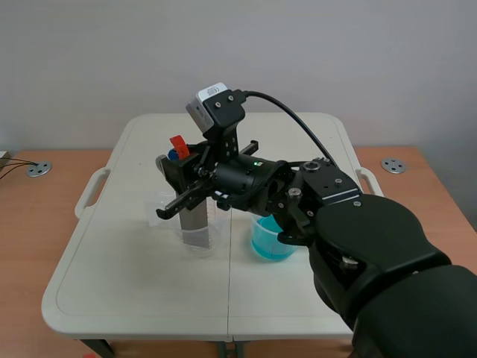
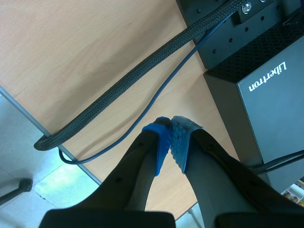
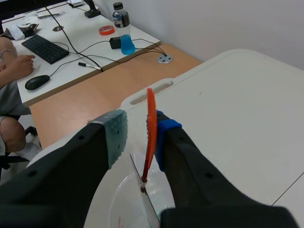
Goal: Hold the metal plate by the orange handle, dip it into the blue solution, take it out and point at it, then put the plate back in the beaker on the left.
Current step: 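Return to the home posture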
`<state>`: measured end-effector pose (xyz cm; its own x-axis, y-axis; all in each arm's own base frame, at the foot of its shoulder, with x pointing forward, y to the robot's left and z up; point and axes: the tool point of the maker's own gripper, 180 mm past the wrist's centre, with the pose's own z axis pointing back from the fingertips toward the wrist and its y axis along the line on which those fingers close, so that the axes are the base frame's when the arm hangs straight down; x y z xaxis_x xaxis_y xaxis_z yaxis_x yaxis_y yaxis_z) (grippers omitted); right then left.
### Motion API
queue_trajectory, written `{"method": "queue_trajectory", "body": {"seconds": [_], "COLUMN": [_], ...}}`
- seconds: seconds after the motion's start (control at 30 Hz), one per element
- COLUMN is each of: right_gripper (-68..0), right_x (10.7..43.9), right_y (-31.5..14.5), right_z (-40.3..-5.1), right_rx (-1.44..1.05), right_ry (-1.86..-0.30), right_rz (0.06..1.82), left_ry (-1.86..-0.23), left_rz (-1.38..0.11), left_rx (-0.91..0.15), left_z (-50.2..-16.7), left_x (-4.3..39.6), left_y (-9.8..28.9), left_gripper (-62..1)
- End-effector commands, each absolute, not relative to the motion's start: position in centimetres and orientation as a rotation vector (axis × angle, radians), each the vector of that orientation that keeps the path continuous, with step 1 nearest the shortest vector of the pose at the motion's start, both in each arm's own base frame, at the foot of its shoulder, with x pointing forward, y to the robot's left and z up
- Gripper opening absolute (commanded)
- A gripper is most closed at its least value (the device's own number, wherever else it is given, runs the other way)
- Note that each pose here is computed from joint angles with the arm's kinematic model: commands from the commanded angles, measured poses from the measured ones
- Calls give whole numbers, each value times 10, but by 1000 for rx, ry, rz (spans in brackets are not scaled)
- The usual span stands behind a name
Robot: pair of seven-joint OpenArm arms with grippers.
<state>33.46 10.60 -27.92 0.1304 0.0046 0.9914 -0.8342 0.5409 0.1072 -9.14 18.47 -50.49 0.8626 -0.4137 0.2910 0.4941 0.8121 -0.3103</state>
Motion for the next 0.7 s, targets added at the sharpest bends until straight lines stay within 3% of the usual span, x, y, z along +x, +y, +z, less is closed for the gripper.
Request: {"method": "queue_trajectory", "body": {"seconds": [0.0, 0.2, 0.27, 0.33, 0.47, 0.67], "right_gripper": [-496, -400, -367, -352, -351, -351], "right_x": [340, 343, 345, 346, 349, 355], "right_y": [106, 99, 95, 90, 81, 62], "right_z": [-268, -269, -271, -272, -273, -275], "right_rx": [818, 801, 791, 779, 760, 724], "right_ry": [-1341, -1346, -1346, -1347, -1355, -1367], "right_rz": [722, 729, 735, 740, 748, 739], "left_ry": [-222, -221, -221, -221, -223, -233], "left_rz": [-484, -484, -484, -484, -474, -452], "left_rx": [-397, -397, -397, -397, -398, -401], "left_z": [-502, -502, -502, -502, -502, -503], "left_x": [-92, -92, -92, -92, -92, -91], "left_y": [184, 184, 184, 184, 183, 179], "left_gripper": [-603, -596, -549, -433, 14, 14]}}
